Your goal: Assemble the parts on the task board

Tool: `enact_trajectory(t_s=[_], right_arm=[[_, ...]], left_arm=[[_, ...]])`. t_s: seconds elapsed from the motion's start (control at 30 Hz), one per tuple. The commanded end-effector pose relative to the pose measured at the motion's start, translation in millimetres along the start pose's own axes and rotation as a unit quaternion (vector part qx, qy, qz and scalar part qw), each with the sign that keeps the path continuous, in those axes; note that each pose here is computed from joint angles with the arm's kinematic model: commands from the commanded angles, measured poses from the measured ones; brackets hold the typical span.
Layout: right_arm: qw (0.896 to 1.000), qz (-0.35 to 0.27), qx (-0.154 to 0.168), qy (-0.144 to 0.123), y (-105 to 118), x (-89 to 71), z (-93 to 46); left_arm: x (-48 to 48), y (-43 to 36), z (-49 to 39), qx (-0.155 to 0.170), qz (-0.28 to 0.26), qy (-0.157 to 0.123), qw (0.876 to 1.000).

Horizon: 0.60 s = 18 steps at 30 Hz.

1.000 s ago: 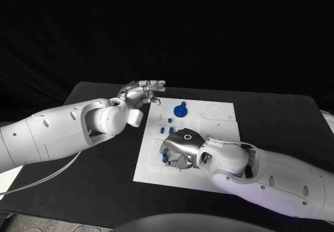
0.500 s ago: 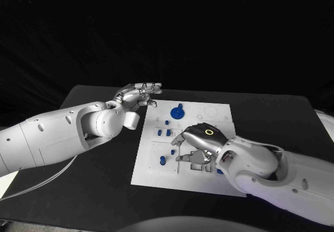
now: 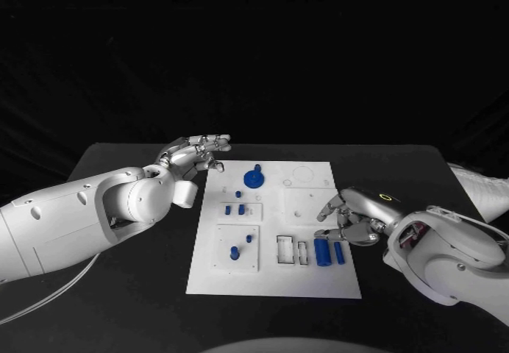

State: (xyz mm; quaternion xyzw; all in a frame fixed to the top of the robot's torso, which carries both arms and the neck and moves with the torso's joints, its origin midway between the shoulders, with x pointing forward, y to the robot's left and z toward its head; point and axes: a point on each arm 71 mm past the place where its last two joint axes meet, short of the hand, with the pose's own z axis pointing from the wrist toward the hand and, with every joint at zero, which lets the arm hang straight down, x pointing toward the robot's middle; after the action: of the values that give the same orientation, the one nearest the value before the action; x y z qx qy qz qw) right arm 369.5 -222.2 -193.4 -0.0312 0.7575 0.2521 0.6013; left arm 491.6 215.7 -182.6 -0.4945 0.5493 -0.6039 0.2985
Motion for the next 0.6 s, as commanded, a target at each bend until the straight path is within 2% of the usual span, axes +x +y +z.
enact_trajectory(t_s=[0.03, 0.13, 0.3, 0.6], right_arm=[[0.996, 0.023, 0.080, 0.019, -12.5, 6.8, -5.4], [0.994, 0.013, 0.100, 0.031, -15.6, 13.1, -7.5], [0.992, -0.004, 0.114, 0.049, -17.4, 22.4, -7.0], [0.992, -0.026, 0.110, 0.062, -14.2, 32.5, -2.8]], left_arm=[[2.4, -0.7, 0.0, 0.003, -0.002, 0.007, 1.000], [3.0, -0.3, 0.2, 0.003, -0.003, 0.008, 1.000], [3.6, 0.7, 0.2, 0.002, -0.003, 0.010, 1.000], [1.4, 1.2, -1.1, 0.001, -0.002, 0.008, 1.000]])
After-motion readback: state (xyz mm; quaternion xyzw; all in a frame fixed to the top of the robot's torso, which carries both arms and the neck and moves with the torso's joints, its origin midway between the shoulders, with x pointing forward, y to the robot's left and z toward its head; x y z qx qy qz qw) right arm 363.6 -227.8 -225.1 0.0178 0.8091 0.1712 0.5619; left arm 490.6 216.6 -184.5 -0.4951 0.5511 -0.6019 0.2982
